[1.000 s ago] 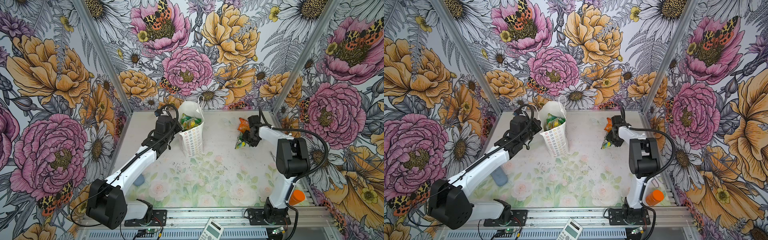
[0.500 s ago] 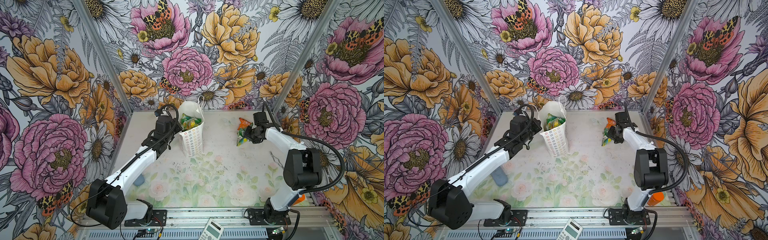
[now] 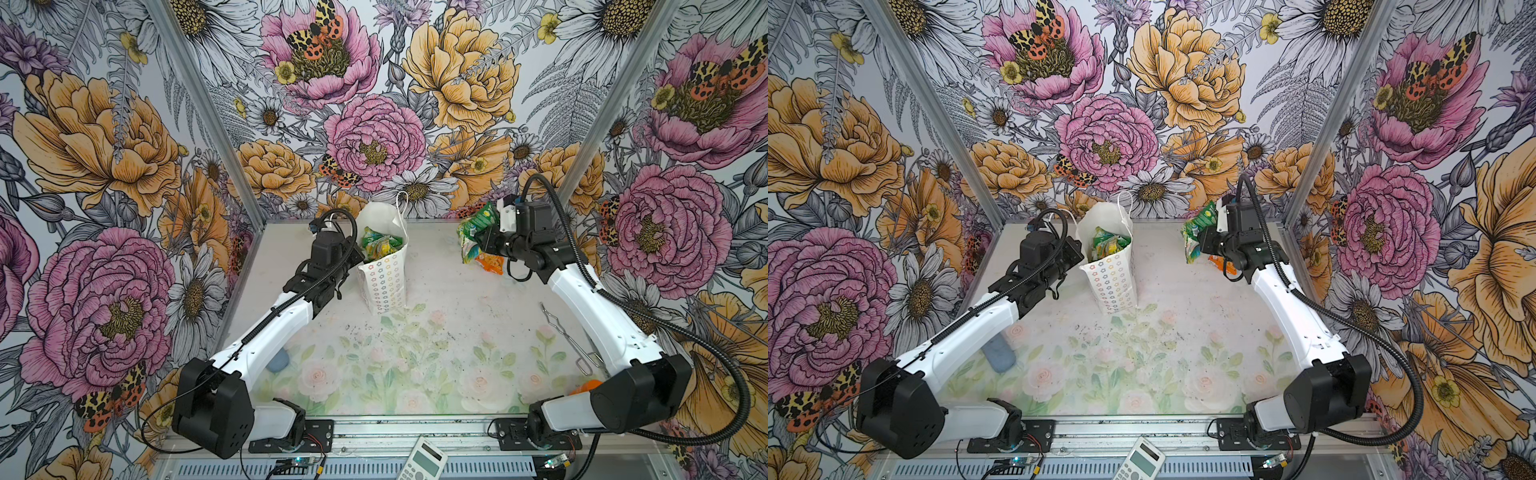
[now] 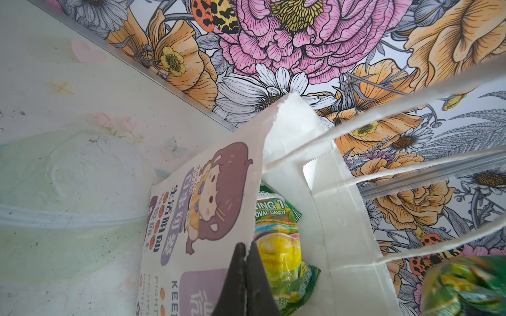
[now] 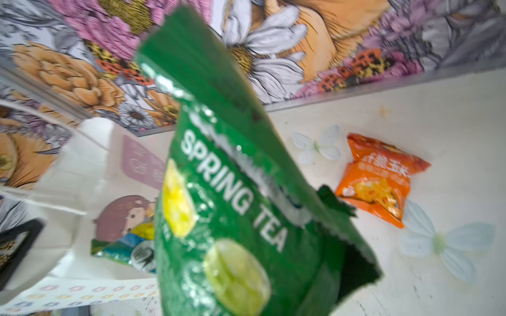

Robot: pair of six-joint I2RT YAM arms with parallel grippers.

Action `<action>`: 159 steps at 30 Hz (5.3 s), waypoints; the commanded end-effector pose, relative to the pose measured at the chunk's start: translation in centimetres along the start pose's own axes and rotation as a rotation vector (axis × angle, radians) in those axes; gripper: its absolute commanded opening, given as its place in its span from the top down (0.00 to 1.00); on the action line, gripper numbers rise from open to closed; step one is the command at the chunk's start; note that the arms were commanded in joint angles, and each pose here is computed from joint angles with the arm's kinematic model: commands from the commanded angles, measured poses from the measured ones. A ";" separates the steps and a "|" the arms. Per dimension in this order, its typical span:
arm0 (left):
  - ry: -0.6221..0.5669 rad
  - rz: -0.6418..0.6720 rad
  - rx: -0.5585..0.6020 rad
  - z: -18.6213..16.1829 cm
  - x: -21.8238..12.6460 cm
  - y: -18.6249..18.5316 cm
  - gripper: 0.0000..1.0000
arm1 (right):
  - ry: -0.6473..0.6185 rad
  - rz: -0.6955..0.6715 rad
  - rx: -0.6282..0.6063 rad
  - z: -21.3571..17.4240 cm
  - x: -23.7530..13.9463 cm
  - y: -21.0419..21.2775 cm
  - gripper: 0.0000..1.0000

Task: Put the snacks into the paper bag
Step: 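Lift the green packet and carry it over the bag with the right gripper, then lower the green packet into the bag opening with the right gripper, then open the right gripper to release the green packet inside the bag, then move the right gripper over the orange chip packet on the table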

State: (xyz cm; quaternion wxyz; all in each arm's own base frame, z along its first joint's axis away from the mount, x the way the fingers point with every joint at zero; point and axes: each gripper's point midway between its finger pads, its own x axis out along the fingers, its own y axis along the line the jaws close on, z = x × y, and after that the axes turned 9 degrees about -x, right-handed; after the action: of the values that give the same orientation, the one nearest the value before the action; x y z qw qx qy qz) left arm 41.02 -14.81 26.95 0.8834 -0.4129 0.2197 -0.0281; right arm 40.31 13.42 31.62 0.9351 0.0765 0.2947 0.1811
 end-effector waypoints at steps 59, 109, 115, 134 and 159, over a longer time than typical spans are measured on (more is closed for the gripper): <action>-0.017 -0.064 -0.017 1.0 -0.6 -1.1 1.00 | -0.191 0.044 -0.797 4.3 8.5 20.6 0.75; -0.061 0.044 -0.045 2.0 -2.3 3.2 1.00 | -0.208 -0.394 -0.384 7.4 2.3 3.2 0.15; -0.058 0.070 -0.044 2.0 -2.5 4.0 1.00 | -0.154 -0.512 -0.301 6.1 3.9 -1.4 0.09; -0.040 0.101 -0.055 1.5 -2.2 5.2 1.00 | 0.196 -0.618 0.181 -5.4 13.3 -18.5 0.00; -0.023 0.095 -0.047 1.3 -0.8 4.5 1.00 | 0.348 -0.474 0.349 -11.3 20.2 -24.4 0.00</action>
State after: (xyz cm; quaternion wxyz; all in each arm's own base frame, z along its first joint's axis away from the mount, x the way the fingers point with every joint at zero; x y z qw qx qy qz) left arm 40.18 -10.58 25.52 0.8791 -0.4271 0.2108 0.0175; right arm 56.10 -0.94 6.16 0.8620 0.1293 0.4816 -0.0915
